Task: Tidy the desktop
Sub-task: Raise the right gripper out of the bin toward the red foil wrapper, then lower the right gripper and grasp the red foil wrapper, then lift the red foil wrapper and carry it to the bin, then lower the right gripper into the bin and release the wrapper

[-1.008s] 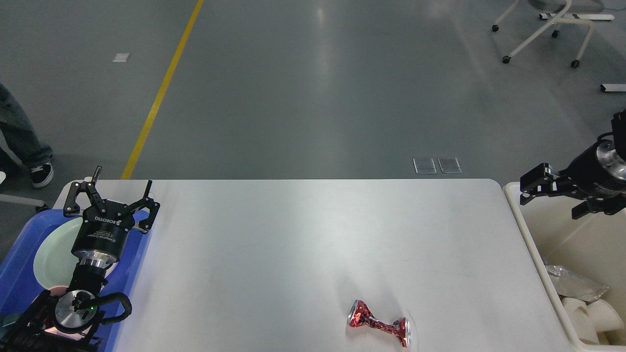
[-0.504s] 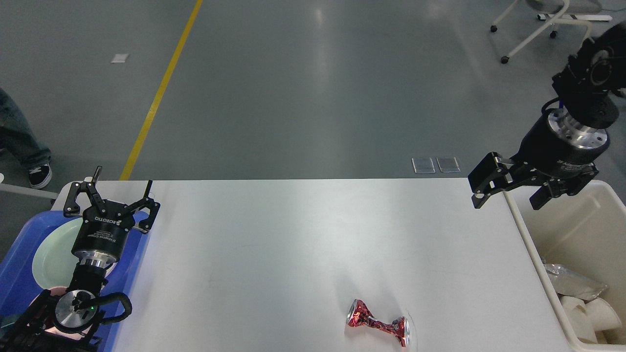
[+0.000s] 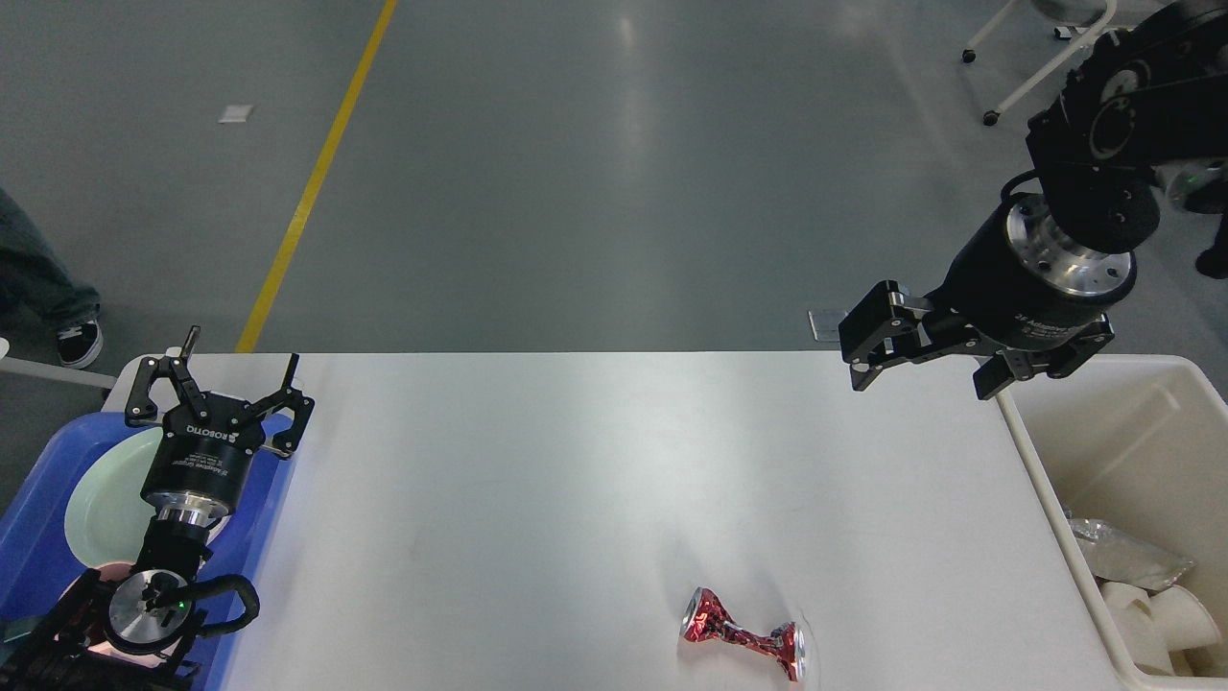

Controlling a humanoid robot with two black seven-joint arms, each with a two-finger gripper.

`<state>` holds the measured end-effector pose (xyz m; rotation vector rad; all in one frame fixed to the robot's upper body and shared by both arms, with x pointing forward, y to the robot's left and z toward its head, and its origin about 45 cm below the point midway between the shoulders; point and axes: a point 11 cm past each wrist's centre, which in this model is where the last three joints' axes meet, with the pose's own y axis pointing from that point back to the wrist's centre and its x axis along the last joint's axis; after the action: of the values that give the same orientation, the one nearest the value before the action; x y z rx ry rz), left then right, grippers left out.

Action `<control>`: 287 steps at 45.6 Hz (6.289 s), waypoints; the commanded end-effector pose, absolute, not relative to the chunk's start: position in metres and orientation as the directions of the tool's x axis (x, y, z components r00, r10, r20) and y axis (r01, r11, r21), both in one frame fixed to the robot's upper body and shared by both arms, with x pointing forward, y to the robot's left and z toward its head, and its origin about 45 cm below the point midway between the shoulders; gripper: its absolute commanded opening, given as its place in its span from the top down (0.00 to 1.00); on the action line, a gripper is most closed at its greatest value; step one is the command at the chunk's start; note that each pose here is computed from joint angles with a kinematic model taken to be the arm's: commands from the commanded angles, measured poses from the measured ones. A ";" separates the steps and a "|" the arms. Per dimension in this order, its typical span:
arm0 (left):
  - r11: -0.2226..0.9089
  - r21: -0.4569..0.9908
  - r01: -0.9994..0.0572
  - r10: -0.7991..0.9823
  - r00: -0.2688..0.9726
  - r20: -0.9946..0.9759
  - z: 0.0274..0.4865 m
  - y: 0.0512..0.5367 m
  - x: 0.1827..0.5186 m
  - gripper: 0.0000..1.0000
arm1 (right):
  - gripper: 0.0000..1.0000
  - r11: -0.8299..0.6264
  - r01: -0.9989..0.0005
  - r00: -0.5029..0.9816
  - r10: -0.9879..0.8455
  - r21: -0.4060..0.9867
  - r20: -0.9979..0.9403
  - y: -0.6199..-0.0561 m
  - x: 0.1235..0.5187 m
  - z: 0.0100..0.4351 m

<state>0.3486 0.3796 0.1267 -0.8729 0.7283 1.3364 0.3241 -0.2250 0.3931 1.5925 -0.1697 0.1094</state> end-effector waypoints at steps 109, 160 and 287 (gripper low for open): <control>0.022 -0.115 -0.993 0.505 0.110 -0.856 0.127 0.380 0.349 0.04 | 0.36 -0.102 -0.037 0.639 0.763 0.994 0.102 -0.167 0.244 0.057; 0.021 -0.115 -0.993 0.505 0.110 -0.856 0.127 0.380 0.349 0.04 | 1.00 -0.108 -0.077 0.921 0.373 0.991 0.113 -0.186 0.285 0.097; 0.021 -0.115 -0.993 0.505 0.110 -0.856 0.127 0.380 0.349 0.04 | 1.00 0.593 -0.394 0.577 -0.435 0.702 0.691 -0.549 0.251 0.025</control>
<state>0.3486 0.3799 0.1268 -0.8722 0.7277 1.3367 0.2538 -0.5535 0.0307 0.9709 -1.0083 -0.0222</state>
